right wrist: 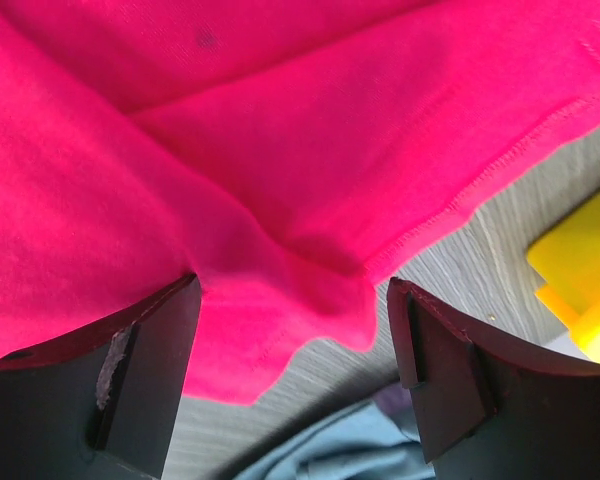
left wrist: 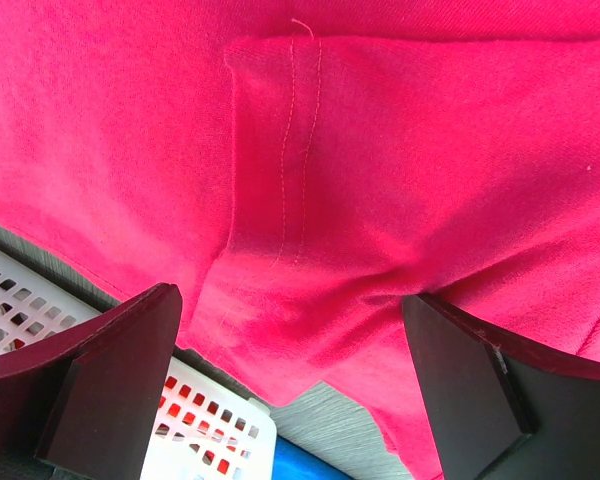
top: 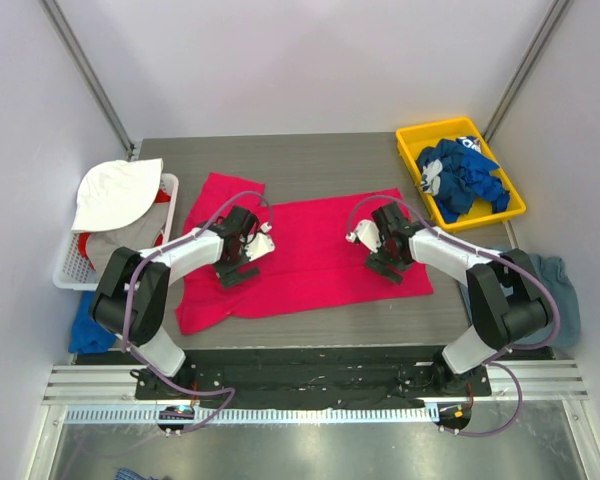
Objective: Fold and stack the t-shirts
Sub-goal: Fold the tshirt
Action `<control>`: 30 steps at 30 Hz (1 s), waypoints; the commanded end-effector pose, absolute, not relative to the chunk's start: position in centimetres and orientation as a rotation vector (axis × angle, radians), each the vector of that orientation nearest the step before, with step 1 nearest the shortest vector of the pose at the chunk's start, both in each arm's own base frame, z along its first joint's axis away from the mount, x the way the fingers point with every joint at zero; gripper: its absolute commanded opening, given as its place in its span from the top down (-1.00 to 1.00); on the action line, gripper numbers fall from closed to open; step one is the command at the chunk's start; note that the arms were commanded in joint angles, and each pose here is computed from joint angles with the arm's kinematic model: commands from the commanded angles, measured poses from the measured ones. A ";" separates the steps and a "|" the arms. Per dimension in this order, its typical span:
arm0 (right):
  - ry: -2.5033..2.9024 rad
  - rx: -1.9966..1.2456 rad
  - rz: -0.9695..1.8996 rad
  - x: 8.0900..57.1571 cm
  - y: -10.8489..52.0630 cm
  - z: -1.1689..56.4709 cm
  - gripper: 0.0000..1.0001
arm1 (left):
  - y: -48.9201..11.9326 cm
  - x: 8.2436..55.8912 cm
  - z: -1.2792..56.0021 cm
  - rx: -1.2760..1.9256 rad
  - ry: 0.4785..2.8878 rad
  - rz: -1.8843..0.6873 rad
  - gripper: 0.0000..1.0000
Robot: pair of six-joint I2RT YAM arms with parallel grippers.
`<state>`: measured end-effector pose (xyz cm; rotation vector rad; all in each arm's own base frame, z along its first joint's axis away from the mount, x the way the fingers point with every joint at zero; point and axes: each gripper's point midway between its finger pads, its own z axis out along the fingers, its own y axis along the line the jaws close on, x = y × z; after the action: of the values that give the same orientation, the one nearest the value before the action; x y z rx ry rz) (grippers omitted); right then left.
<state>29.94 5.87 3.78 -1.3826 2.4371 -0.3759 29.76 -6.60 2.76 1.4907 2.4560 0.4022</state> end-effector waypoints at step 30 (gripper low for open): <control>2.453 -1.584 -0.223 22.9 6.6 2.0 -0.65 | -5.4 24.2 -0.2 1.672 2.572 0.364 -0.99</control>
<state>25.93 7.08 2.79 -1.5086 2.3961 -0.2914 29.21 -6.77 2.83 1.5330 2.4357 0.4484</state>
